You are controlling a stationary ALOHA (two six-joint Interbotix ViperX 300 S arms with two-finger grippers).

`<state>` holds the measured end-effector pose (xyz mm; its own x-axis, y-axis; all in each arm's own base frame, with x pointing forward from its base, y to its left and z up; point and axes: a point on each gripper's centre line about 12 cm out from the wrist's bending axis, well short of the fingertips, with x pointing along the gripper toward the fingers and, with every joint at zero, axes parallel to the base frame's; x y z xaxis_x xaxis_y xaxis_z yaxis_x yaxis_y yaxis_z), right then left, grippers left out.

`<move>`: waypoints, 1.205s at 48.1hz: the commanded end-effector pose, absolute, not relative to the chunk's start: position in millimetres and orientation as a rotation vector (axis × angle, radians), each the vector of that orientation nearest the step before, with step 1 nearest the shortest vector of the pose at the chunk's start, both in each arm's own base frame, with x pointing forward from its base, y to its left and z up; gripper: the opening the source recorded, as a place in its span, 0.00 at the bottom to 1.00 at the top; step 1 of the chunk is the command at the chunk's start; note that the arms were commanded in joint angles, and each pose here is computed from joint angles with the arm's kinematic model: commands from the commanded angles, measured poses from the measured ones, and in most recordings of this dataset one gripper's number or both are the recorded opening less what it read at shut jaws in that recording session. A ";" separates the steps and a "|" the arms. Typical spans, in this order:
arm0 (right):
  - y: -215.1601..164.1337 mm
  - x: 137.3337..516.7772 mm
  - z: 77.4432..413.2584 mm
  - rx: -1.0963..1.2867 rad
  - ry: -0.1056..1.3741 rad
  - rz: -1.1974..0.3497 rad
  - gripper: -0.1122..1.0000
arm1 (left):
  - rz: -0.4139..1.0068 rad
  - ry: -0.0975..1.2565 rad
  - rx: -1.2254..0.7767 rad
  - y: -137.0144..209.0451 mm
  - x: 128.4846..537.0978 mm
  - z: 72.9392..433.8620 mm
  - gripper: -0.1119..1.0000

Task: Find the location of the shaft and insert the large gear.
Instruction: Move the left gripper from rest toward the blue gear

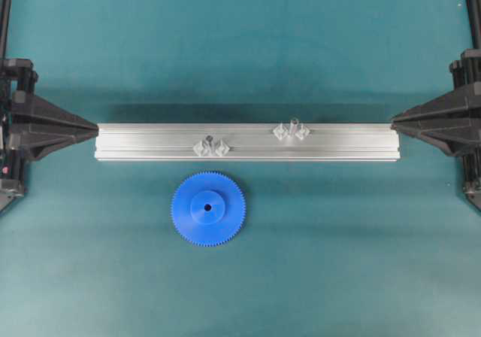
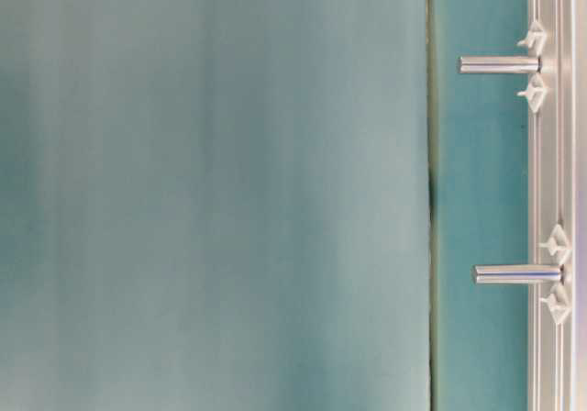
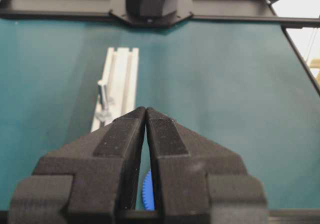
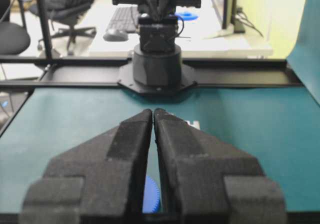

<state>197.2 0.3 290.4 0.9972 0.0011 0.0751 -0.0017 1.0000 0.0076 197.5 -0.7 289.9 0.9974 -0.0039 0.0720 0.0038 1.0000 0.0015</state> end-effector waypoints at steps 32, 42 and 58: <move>3.1 218.9 258.5 0.144 0.375 -0.011 0.14 | -0.041 0.260 -0.050 -12.7 260.4 301.6 0.10; 3.3 227.1 240.1 0.153 0.529 -0.022 0.14 | -0.037 0.454 -0.043 -15.3 291.5 281.9 0.10; 2.5 230.2 221.1 0.152 0.707 -0.037 0.14 | -0.064 0.626 -0.024 -28.6 331.8 249.2 0.10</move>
